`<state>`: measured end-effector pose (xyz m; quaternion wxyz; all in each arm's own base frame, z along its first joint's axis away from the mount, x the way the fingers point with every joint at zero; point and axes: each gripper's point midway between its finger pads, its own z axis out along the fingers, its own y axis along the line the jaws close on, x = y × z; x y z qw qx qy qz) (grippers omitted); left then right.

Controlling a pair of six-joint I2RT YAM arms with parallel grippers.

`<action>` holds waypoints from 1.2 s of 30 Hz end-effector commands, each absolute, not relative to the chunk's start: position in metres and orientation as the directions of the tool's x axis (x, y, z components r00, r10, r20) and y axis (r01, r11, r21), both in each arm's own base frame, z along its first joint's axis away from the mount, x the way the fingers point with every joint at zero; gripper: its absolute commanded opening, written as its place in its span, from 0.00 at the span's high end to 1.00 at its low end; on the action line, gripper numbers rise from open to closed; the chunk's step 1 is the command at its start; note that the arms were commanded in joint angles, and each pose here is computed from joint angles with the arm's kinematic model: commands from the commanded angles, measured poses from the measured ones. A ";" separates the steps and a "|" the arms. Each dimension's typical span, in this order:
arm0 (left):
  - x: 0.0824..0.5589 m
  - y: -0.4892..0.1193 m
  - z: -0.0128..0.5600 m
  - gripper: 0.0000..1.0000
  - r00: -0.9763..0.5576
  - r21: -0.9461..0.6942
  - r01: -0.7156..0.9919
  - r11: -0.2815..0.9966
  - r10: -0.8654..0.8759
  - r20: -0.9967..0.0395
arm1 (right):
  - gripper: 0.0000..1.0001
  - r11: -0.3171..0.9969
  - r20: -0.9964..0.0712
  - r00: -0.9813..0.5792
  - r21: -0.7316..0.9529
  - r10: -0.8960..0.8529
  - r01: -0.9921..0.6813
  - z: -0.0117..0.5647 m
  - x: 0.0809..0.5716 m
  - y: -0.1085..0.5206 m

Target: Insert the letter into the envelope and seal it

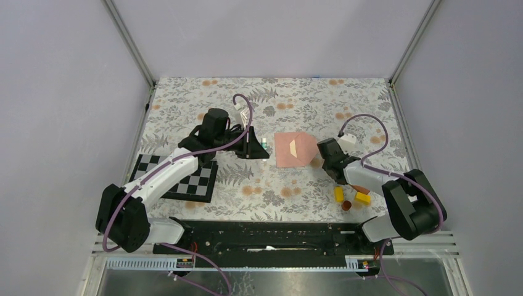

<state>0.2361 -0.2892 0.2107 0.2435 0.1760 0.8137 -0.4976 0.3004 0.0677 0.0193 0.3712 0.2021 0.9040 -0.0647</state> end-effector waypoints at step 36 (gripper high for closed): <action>0.249 -0.304 0.292 1.00 -0.766 -0.764 0.581 0.282 -0.128 -0.630 | 0.19 0.937 -0.804 -0.498 0.347 0.324 0.048 0.200 0.311 0.136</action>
